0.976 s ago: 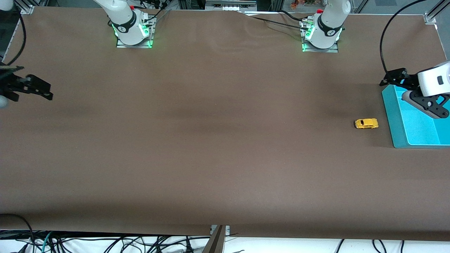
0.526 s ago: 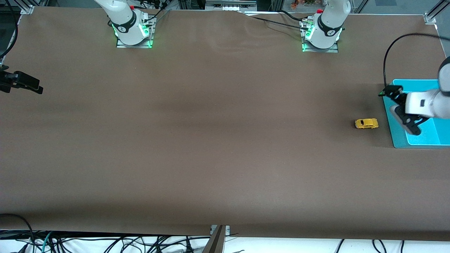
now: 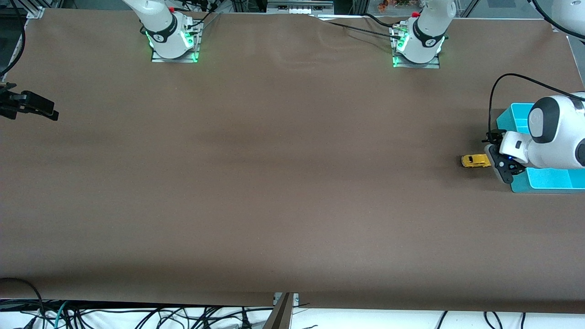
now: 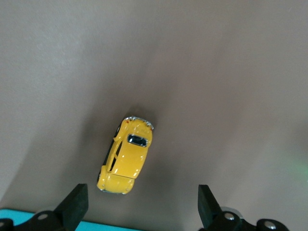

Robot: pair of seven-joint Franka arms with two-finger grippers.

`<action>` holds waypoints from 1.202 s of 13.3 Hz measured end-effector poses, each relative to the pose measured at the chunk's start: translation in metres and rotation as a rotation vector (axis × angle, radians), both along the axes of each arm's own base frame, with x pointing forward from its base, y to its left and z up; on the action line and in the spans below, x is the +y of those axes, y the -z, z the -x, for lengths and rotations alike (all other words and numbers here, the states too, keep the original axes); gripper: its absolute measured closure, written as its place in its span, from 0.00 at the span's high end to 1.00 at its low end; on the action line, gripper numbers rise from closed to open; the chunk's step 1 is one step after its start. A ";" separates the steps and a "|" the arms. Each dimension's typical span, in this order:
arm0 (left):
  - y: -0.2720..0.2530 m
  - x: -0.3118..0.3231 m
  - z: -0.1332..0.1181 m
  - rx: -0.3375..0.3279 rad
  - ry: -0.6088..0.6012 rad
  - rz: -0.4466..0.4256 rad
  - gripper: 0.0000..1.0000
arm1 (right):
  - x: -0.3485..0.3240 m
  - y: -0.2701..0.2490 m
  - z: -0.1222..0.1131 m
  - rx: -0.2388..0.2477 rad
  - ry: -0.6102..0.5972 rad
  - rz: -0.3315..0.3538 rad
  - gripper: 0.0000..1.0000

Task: Wind and store yellow beetle car
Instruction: 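Lower the left gripper over the yellow car, then close the left gripper around the yellow car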

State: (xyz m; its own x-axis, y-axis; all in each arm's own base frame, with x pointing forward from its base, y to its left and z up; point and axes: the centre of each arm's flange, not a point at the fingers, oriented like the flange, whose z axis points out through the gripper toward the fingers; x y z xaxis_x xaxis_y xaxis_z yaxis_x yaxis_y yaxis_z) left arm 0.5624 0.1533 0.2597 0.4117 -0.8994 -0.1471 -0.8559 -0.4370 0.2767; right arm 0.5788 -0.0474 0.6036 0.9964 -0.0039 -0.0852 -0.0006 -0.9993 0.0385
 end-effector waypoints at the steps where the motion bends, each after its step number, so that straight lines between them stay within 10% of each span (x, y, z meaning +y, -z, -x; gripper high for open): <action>1: 0.013 0.004 0.008 -0.023 0.016 0.009 1.00 | 0.001 0.000 0.000 0.000 0.002 0.000 1.00; 14: 0.078 0.004 0.070 -0.222 0.147 -0.042 0.97 | 0.008 0.008 -0.004 0.011 0.023 0.002 1.00; 16: 0.080 0.002 0.070 -0.221 0.151 -0.039 0.76 | 0.009 0.008 -0.004 0.012 0.021 0.002 1.00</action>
